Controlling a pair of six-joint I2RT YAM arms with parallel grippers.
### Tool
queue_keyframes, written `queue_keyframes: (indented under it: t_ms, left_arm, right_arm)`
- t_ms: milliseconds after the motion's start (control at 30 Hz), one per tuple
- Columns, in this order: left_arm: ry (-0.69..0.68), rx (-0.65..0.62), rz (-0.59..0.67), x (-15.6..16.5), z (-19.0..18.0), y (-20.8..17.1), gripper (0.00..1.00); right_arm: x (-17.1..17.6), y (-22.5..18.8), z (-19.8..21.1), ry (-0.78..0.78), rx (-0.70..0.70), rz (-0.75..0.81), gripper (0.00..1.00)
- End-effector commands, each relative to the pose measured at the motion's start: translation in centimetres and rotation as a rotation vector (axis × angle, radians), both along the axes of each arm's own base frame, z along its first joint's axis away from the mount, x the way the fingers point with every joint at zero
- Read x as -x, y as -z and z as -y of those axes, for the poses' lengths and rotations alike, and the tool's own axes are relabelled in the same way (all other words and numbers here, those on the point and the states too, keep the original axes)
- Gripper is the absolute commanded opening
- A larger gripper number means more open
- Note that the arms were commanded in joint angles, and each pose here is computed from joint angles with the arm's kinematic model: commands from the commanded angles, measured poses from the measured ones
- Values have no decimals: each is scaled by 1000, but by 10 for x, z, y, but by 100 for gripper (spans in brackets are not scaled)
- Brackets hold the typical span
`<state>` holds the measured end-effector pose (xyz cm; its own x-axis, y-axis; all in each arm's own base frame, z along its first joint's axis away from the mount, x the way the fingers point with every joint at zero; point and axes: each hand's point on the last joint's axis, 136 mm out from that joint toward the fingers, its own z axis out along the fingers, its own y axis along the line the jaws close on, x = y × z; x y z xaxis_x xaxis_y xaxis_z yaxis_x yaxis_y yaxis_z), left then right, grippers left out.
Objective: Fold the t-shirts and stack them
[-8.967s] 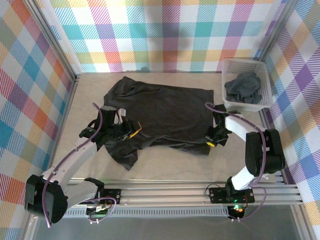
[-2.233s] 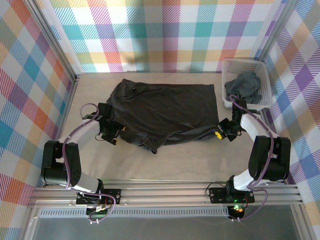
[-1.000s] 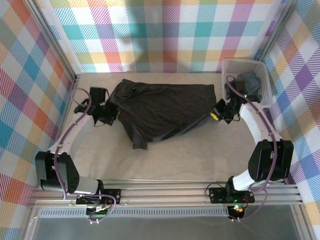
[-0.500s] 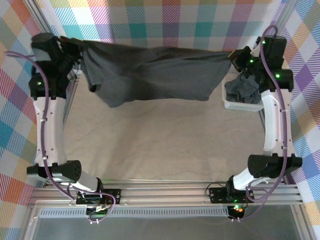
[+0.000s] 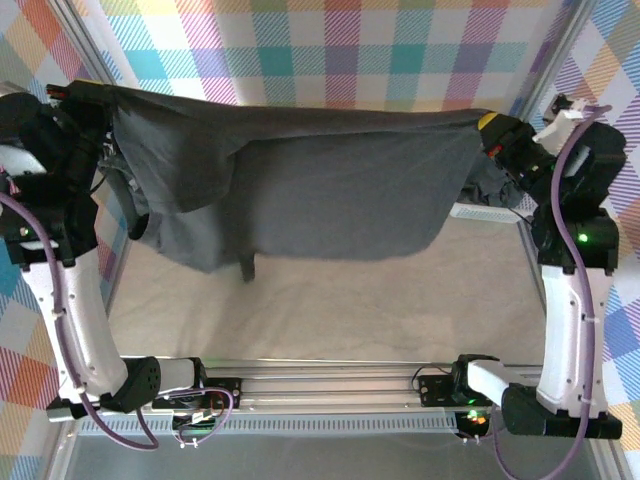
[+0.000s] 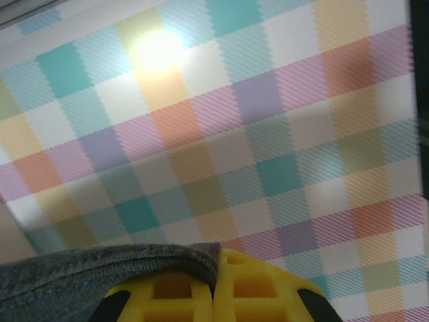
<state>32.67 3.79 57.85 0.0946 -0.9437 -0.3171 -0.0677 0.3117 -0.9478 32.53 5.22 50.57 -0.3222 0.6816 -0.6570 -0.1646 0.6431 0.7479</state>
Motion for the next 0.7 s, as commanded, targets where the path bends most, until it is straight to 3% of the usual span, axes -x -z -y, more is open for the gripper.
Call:
queue_keyframes:
  t_ms: [0, 200, 367, 500, 667]
  left_arm:
    - [43, 69, -154, -49, -4, 52, 0]
    - [144, 150, -199, -118, -2, 78, 0]
    - [214, 158, -119, -157, -1, 48, 0]
    - [244, 176, -5, -161, -1, 15, 0]
    - [238, 152, 52, -139, -3, -9, 0]
  right_arm:
    - [-44, 42, -4, -55, -56, -141, 0]
    - [-112, 78, -5, -80, -91, -292, 0]
    - [-160, 59, -4, -101, -118, -259, 0]
    - [-175, 23, -8, -134, -121, -190, 0]
    - [-166, -6, -5, -136, -128, -134, 0]
